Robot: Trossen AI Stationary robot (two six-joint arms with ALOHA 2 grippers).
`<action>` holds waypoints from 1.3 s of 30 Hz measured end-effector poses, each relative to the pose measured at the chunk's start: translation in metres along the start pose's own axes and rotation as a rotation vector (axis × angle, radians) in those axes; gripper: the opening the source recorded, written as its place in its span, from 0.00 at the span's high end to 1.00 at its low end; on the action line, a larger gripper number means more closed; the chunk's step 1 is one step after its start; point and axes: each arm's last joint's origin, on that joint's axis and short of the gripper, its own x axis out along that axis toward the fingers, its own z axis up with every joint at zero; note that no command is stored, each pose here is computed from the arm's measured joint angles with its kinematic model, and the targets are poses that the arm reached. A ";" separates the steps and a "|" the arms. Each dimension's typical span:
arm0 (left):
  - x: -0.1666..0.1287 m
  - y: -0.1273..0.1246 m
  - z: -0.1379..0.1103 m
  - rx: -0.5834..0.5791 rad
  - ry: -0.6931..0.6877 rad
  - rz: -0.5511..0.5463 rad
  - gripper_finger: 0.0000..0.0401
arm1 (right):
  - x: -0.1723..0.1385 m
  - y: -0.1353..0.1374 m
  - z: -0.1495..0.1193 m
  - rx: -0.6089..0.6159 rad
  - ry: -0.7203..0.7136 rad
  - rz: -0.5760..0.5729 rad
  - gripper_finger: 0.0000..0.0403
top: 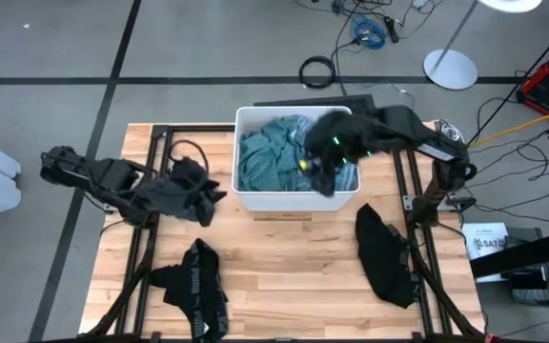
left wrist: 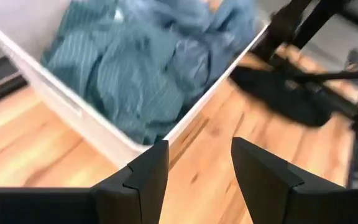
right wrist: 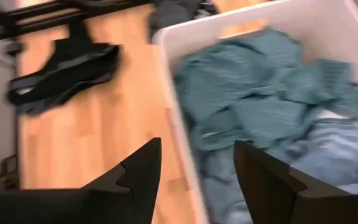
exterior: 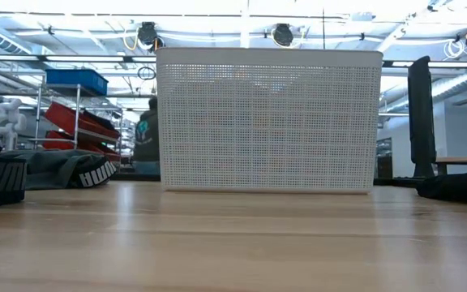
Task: Sort clothes
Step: Put the gray underwear into the white laundry organizer
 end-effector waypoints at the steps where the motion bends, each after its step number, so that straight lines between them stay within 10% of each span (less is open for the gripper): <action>1: 0.004 0.000 -0.004 -0.004 0.020 0.022 0.54 | -0.004 0.009 -0.003 -0.011 -0.006 0.011 0.54; 12: 0.068 0.007 -0.070 0.065 0.298 0.234 0.54 | -0.029 0.075 -0.040 -0.065 -0.035 -0.122 0.54; 22: 0.108 0.051 -0.103 -0.150 0.380 0.556 0.54 | -0.039 0.103 -0.055 -0.053 -0.047 -0.055 0.54; 39: 0.138 0.076 -0.115 -0.229 0.415 0.566 0.54 | -0.041 0.109 -0.059 -0.029 -0.047 -0.038 0.54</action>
